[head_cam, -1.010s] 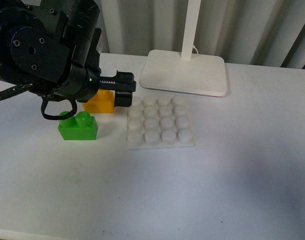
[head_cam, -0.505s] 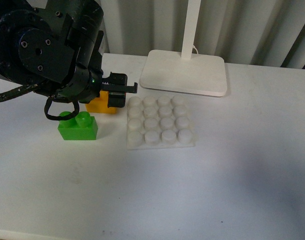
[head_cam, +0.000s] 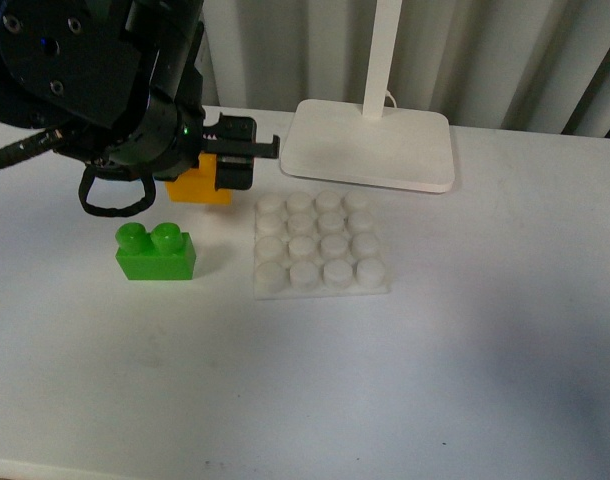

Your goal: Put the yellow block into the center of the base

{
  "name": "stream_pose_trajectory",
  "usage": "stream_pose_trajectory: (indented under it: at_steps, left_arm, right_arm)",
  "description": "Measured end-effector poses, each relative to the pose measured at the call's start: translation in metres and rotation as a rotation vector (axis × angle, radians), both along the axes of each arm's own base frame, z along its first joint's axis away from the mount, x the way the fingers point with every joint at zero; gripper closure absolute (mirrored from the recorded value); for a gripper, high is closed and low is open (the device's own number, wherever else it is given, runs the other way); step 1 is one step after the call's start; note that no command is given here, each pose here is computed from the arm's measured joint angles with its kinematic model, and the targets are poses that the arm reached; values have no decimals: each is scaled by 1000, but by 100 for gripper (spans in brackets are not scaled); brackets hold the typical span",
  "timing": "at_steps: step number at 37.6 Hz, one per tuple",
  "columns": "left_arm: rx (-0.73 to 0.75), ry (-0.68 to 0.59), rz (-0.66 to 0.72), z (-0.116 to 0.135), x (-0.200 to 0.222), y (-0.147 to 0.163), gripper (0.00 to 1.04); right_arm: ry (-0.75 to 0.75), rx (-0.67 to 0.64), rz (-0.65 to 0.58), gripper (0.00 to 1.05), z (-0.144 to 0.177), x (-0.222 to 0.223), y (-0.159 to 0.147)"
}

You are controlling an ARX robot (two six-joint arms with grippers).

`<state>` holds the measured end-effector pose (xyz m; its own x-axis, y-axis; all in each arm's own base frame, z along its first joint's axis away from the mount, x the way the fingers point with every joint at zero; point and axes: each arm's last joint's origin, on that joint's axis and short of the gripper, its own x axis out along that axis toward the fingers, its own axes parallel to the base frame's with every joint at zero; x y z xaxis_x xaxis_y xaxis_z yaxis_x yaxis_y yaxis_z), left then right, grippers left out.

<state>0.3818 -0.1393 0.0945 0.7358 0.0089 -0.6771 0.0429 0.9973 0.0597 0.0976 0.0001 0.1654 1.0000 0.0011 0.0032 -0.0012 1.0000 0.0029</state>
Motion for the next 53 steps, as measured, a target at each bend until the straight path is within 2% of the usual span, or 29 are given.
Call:
stream_pose_trajectory:
  at_steps: [6, 21, 34, 53]
  left_arm:
    - [-22, -17, 14, 15, -14, -17, 41]
    - [-74, 11, 44, 15, -44, -59, 41]
    - [-131, 13, 15, 20, -62, -97, 41]
    - [-117, 20, 4, 4, -64, -111, 41]
  right_arm:
    - [0, 0, 0, 9, 0, 0, 0]
    - [0, 0, 0, 9, 0, 0, 0]
    - [0, 0, 0, 9, 0, 0, 0]
    - [0, 0, 0, 9, 0, 0, 0]
